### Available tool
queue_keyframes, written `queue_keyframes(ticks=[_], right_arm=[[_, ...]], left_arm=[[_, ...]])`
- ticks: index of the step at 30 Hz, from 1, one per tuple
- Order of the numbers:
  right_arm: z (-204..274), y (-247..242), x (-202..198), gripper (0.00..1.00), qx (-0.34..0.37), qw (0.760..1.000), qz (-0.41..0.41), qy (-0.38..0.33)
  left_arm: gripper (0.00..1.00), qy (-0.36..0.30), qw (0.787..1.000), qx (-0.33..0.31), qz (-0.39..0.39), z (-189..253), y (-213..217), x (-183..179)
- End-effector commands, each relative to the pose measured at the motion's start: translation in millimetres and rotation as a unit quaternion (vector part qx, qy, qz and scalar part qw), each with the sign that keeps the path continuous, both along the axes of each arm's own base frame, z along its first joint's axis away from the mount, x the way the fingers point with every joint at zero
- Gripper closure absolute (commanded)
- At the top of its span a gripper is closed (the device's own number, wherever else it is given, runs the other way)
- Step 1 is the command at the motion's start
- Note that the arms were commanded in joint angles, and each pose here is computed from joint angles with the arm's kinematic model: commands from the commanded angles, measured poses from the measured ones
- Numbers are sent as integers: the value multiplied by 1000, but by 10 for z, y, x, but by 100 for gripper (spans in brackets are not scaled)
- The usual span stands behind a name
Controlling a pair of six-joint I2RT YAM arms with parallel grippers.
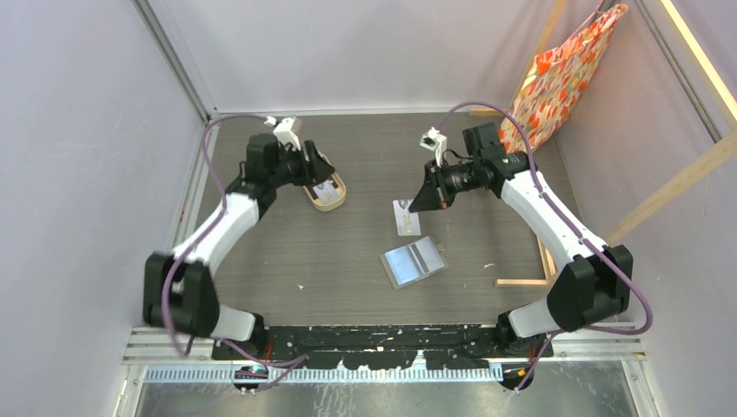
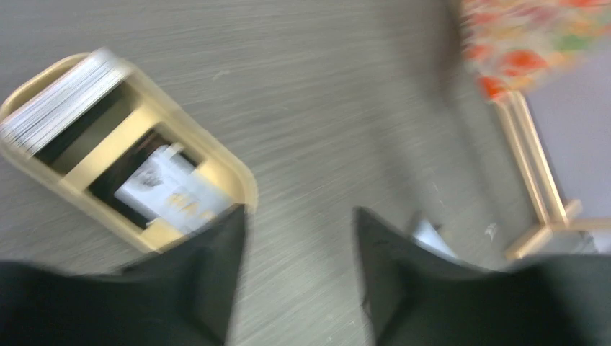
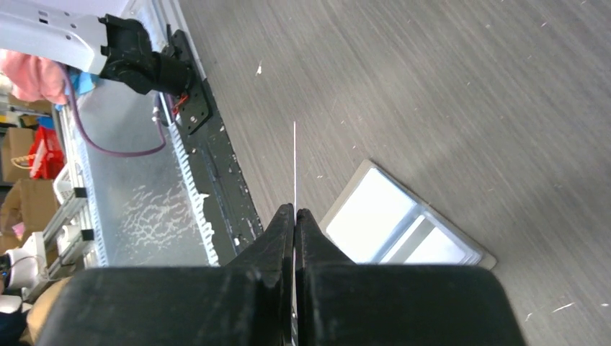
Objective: Put the credit cards into the card holder
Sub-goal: Insert the credit card into the card holder.
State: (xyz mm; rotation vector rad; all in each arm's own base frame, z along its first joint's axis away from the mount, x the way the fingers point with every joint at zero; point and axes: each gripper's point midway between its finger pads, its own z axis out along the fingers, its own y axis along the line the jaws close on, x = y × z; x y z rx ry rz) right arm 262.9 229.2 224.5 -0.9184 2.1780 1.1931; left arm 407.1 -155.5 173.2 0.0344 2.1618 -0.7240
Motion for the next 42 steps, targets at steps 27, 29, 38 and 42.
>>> queue_keyframes(ticks=[27, 29, 38, 42], right_arm=[[-78, -187, -292, 99, 181, 976, 11, 119], [-87, -188, -288, 99, 180, 976, 11, 122], [-172, -190, -238, 99, 167, 978, 0, 126], [-187, -190, -235, 99, 164, 978, 0, 128]], left_arm=[[23, -87, 881, -359, -296, 292, -2056, -1793], [30, -73, 877, -370, -297, 274, -2097, -1796], [51, -64, 872, -383, -299, 346, -2137, -1845], [63, -53, 872, -387, -294, 336, -2132, -1850]])
